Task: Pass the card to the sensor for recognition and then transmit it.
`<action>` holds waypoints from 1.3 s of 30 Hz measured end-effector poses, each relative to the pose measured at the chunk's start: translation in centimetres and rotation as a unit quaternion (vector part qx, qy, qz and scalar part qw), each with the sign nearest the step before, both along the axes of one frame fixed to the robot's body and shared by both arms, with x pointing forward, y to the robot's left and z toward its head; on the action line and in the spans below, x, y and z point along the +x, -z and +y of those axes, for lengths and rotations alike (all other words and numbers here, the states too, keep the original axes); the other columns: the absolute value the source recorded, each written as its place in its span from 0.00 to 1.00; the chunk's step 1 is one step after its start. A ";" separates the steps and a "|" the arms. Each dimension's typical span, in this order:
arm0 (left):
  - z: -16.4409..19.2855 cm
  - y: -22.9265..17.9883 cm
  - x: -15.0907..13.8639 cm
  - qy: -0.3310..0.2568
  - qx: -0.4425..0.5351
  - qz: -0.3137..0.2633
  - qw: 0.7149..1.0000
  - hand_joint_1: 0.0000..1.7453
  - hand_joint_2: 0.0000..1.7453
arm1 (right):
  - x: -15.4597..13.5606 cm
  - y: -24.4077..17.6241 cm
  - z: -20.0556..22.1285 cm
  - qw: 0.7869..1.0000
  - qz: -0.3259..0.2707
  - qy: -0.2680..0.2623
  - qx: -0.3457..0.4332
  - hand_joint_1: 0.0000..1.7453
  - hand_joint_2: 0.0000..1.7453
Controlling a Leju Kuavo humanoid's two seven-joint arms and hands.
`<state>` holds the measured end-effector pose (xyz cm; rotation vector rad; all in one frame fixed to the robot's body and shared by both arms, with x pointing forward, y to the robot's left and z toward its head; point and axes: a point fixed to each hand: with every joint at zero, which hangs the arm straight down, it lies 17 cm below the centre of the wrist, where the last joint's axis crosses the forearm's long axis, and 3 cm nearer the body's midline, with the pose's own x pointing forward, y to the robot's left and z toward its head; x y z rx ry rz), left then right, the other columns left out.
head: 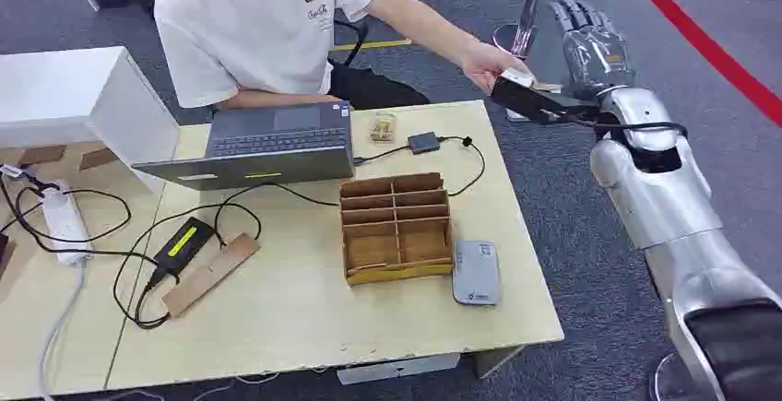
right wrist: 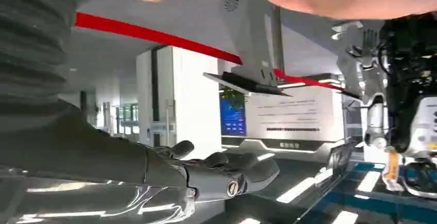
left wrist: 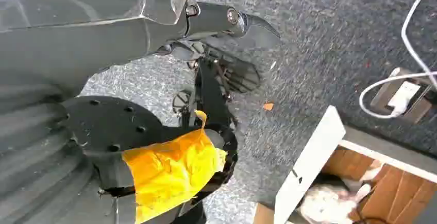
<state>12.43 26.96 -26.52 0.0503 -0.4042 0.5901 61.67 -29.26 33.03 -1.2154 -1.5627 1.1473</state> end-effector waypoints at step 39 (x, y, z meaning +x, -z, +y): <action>-2.0 -0.3 0.4 0.012 -0.043 -0.013 0.999 0.00 1.00 | -2.1 2.4 3.3 0.997 -0.003 -0.065 0.045 1.00 1.00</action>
